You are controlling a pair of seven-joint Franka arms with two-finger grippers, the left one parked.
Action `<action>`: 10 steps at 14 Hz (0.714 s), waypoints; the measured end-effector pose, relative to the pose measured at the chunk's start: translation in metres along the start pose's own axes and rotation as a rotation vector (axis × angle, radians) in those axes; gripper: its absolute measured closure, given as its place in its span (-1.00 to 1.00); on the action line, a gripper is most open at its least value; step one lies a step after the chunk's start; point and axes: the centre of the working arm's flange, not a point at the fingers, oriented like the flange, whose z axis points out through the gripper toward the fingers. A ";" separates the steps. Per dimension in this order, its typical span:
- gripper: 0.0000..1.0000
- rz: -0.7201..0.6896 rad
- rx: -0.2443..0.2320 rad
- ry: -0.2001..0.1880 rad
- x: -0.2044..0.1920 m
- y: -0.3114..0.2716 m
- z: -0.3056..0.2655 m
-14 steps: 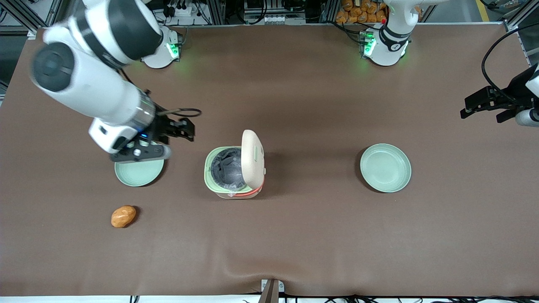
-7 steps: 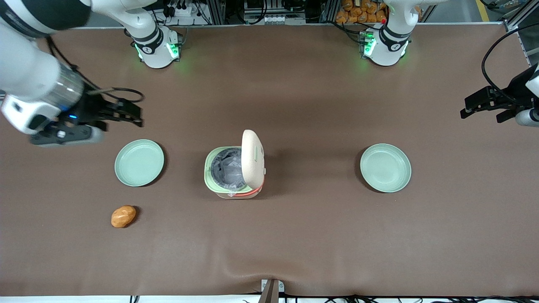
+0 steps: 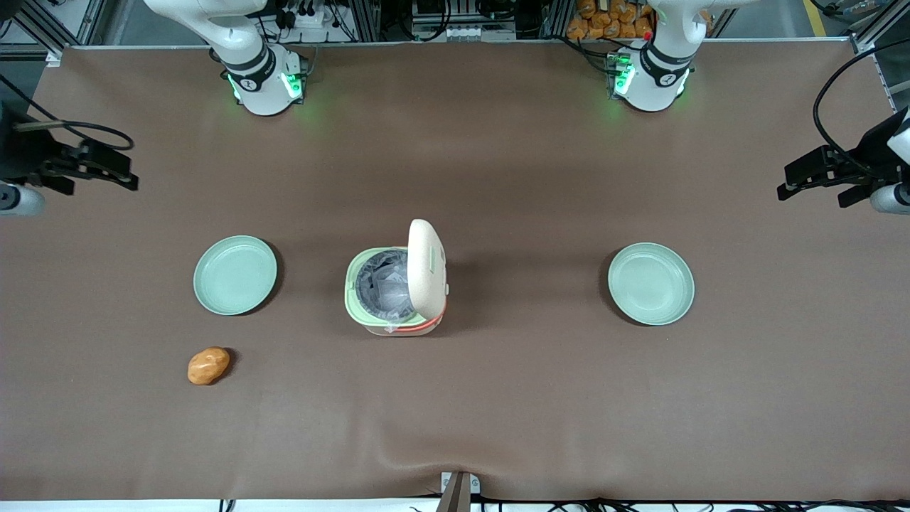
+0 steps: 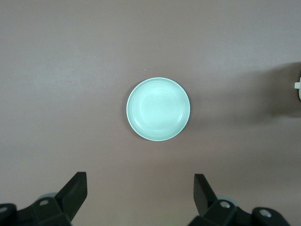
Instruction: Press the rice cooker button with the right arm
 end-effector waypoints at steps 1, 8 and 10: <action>-1.00 0.003 0.003 -0.010 -0.001 0.008 0.002; -1.00 0.009 0.004 -0.005 -0.002 0.015 0.004; -1.00 0.010 0.003 0.001 -0.001 0.015 0.004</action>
